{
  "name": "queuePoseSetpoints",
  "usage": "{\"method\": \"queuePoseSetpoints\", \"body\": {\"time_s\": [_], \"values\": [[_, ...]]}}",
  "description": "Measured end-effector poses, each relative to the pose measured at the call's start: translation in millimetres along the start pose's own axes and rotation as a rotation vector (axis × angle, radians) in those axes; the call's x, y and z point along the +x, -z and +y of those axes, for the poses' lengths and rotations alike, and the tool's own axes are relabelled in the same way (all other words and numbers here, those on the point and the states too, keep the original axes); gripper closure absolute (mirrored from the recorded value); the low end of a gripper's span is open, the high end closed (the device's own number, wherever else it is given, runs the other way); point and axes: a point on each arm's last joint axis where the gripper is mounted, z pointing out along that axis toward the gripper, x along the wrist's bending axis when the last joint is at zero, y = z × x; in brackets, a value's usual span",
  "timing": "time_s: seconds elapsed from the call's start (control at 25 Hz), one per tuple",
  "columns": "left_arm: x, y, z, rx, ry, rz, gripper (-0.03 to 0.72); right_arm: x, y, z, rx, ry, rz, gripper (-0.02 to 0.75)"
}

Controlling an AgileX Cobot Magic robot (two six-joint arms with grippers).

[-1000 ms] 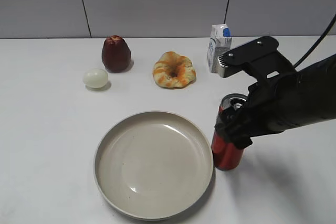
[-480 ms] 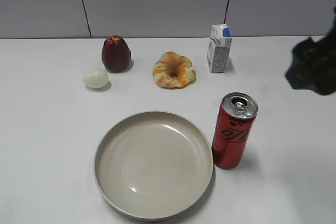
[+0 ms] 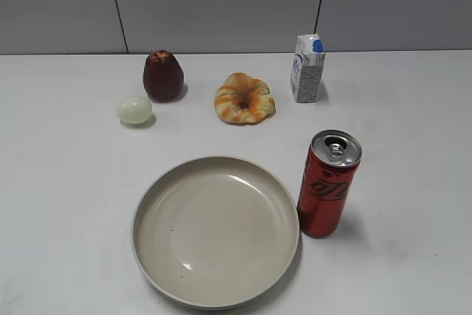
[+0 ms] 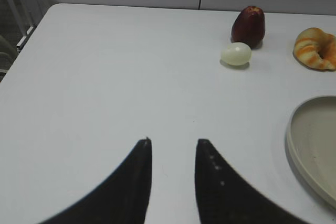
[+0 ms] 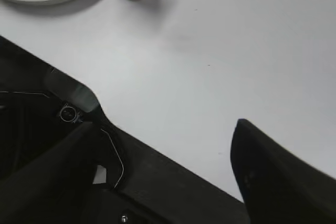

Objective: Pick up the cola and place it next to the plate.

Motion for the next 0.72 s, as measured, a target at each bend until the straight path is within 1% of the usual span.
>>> {"method": "queuePoseSetpoints", "body": {"time_s": [0.12,0.2,0.32,0.4,0.72], "values": [[0.0,0,0,0.000,0.000,0.000,0.460,-1,-7,-24,-0.014,0.011,0.003,0.145],[0.0,0,0,0.000,0.000,0.000,0.460,-1,-7,-30,-0.039,0.013,0.007,0.146],[0.0,0,0,0.000,0.000,0.000,0.460,-1,-7,-31,-0.116,0.011,0.014,0.149],[0.0,0,0,0.000,0.000,0.000,0.460,0,-11,-30,-0.134,0.012,0.021,0.151],[-0.1,0,0,0.000,0.000,-0.001,0.460,1,-12,-29,-0.148,0.017,0.034,0.152]]}}
